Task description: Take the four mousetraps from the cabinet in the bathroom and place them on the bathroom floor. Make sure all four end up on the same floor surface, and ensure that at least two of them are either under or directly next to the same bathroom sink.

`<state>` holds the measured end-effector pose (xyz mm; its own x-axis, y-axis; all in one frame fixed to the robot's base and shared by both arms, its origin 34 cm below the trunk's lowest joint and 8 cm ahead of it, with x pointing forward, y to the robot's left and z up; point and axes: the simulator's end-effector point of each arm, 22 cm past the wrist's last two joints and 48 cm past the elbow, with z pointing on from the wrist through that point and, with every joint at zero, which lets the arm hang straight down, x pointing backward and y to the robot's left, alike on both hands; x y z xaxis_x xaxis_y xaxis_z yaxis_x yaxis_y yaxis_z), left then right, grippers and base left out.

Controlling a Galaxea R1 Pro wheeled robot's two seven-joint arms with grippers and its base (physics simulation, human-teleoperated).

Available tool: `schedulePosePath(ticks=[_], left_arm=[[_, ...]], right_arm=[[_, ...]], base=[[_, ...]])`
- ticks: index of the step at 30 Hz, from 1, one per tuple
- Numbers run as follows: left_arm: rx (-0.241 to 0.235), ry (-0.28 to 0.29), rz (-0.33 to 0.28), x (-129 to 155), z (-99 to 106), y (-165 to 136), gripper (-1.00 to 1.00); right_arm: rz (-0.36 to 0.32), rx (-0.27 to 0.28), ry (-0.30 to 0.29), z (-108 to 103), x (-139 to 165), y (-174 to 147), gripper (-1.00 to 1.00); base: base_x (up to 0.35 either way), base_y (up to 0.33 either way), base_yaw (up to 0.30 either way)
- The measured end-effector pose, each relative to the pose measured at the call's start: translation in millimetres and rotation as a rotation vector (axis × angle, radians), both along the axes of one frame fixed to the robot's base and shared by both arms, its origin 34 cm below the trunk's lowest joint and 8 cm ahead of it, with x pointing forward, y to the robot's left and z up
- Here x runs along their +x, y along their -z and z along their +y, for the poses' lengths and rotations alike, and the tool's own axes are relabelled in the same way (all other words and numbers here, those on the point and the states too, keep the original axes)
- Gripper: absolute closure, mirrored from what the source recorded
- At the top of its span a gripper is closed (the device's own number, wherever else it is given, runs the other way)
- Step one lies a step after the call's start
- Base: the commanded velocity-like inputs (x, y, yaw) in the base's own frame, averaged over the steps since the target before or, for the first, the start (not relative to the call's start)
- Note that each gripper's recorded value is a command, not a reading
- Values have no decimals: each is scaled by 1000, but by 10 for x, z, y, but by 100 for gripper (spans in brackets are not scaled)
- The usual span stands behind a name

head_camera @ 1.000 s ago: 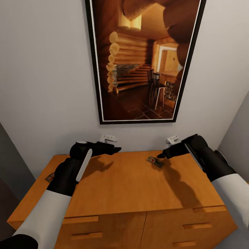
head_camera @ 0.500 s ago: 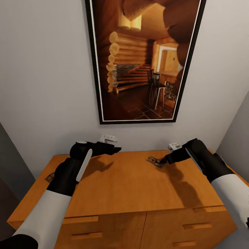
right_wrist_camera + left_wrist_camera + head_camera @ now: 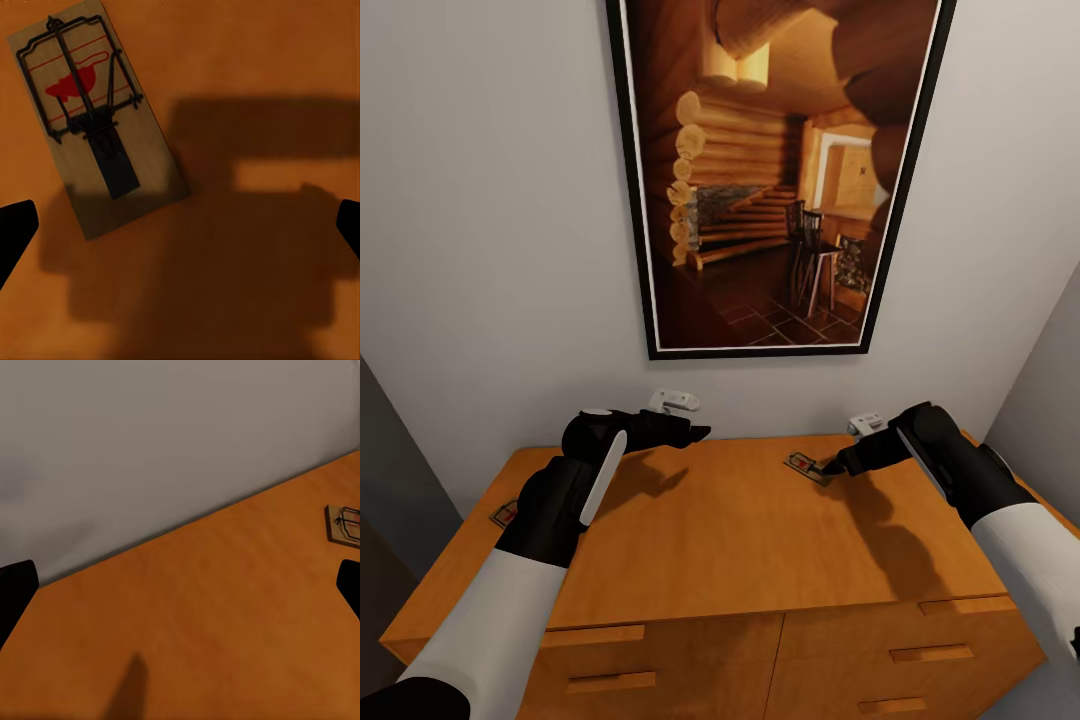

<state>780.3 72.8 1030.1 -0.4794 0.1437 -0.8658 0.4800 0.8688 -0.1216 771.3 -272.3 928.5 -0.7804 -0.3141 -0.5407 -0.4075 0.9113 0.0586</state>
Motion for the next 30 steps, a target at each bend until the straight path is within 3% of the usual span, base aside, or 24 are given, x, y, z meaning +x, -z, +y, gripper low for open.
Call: schedulePosePath(ticks=[22, 30], left_arm=[[-1, 0, -2, 0, -4, -6, -100], [-2, 1, -1, -4, -6, -5, -100]], right_arm=[[-8, 4, -9, 81, 25, -34, -100], [-9, 5, -14, 125, 26, -35, -100]], base=[[1, 0, 0], [158, 0, 0]])
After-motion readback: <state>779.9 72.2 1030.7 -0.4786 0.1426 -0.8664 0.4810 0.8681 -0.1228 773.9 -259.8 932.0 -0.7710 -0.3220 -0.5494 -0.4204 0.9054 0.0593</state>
